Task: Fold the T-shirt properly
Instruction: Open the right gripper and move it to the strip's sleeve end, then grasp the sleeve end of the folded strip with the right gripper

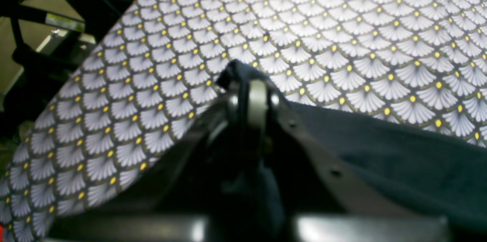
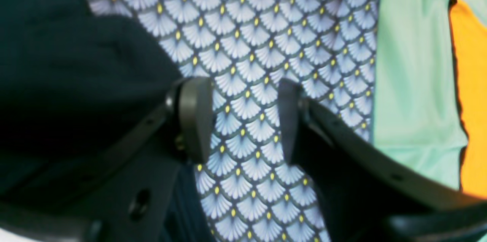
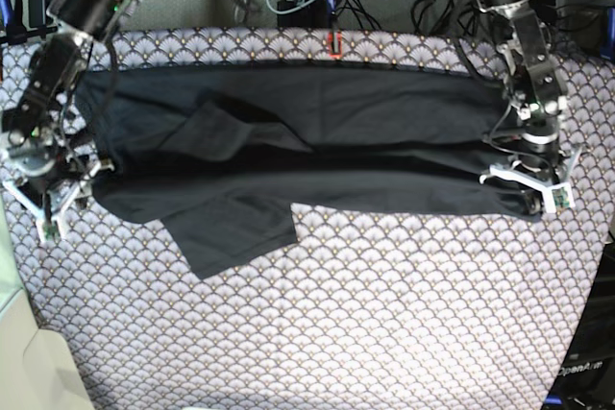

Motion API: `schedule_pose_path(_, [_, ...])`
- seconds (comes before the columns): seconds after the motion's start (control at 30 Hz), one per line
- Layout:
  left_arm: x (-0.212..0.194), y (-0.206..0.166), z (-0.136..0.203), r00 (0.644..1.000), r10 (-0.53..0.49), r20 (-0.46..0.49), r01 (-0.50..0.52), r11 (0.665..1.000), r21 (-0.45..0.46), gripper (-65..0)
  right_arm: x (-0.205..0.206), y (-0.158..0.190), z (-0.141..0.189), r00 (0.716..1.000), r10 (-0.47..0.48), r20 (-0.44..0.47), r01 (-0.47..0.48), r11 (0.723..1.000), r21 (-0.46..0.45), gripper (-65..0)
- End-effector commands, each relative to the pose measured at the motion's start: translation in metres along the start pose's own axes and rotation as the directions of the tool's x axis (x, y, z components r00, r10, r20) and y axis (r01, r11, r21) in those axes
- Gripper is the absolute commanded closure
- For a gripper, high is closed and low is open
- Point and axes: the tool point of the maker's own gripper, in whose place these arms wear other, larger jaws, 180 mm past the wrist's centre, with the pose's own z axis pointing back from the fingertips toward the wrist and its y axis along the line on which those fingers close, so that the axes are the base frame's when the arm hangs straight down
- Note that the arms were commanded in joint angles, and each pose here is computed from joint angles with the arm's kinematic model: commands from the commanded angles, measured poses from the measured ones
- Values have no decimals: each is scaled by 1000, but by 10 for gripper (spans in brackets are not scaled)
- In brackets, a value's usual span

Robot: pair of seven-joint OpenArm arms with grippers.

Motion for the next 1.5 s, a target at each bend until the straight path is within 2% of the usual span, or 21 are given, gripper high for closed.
schedule_pose_path(0.0, [19, 3, -2, 998, -1, 58, 0, 1000, 9, 0, 7, -13, 4, 1000, 11, 14, -10, 999, -30, -298])
schedule_pose_path(0.3, [20, 3, -2, 998, 0, 60, -1, 1000, 10, 0, 19, 11, 3, 996, 84, 28, -85, 996, 17, -297])
schedule_pose_path(0.43, [20, 3, -2, 998, 0, 60, -1, 1000, 10, 0, 40, 24, 16, 986, 138, 91, -140, 990, 14, -296])
schedule_pose_path(0.57, [20, 3, -2, 998, 0, 60, -1, 1000, 10, 0, 43, 32, 17, 987, 125, 103, -128, 991, 25, -296])
schedule_pose_path(0.8, [20, 5, -2, 998, 1, 60, -2, 1000, 14, 0, 29, 41, 2, 993, 105, 59, -109, 992, 70, -296])
schedule_pose_path(1.0, [18, 6, -2, 998, 1, 57, -2, 1000, 16, 0, 32, 38, 1, 993, 99, 62, -103, 993, 65, -296])
schedule_pose_path(1.2, [21, 7, 0, 998, -1, 64, 0, 1000, 18, 0, 28, 19, -5, 999, 16, 45, -17, 999, 37, -298])
schedule_pose_path(1.47, [23, 5, -1, 998, -1, 69, 0, 1000, 15, 0, 15, 24, -11, 1000, 1, 11, -2, 998, 58, -298])
